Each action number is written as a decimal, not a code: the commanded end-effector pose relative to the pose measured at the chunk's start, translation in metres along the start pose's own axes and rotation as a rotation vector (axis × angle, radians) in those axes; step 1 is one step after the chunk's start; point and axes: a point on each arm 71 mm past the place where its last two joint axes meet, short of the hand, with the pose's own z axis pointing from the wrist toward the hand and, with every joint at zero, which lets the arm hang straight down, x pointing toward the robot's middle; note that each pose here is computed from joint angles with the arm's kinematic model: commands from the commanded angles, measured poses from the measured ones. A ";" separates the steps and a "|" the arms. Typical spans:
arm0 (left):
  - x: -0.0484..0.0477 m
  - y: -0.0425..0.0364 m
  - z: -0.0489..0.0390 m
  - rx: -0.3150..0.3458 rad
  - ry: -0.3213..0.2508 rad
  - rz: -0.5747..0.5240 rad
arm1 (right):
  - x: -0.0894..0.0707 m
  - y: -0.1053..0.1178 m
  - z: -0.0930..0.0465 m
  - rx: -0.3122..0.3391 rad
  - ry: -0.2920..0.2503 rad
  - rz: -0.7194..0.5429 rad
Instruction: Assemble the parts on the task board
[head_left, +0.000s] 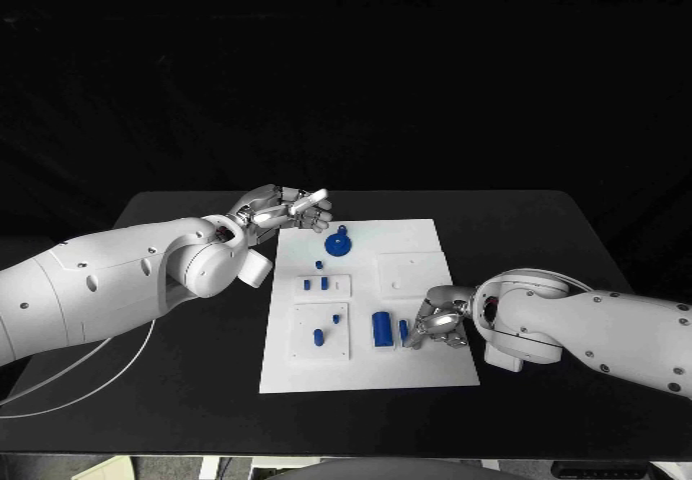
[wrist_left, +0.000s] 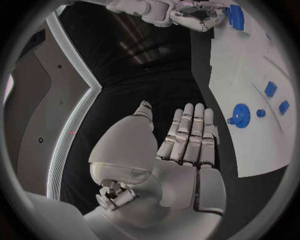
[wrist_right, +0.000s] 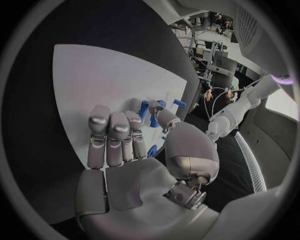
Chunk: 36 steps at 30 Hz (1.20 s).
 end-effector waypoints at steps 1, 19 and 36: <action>0.0021 -0.0014 0.0003 0.010 0.016 -0.008 | 0.003 0.000 0.001 -0.001 0.035 -0.032; 0.0017 -0.0015 0.0003 0.013 0.015 -0.008 | -0.001 -0.003 0.001 -0.005 0.002 -0.006; -0.0147 0.0012 0.0043 0.016 -0.059 -0.035 | -0.059 -0.020 -0.001 -0.367 -0.147 0.390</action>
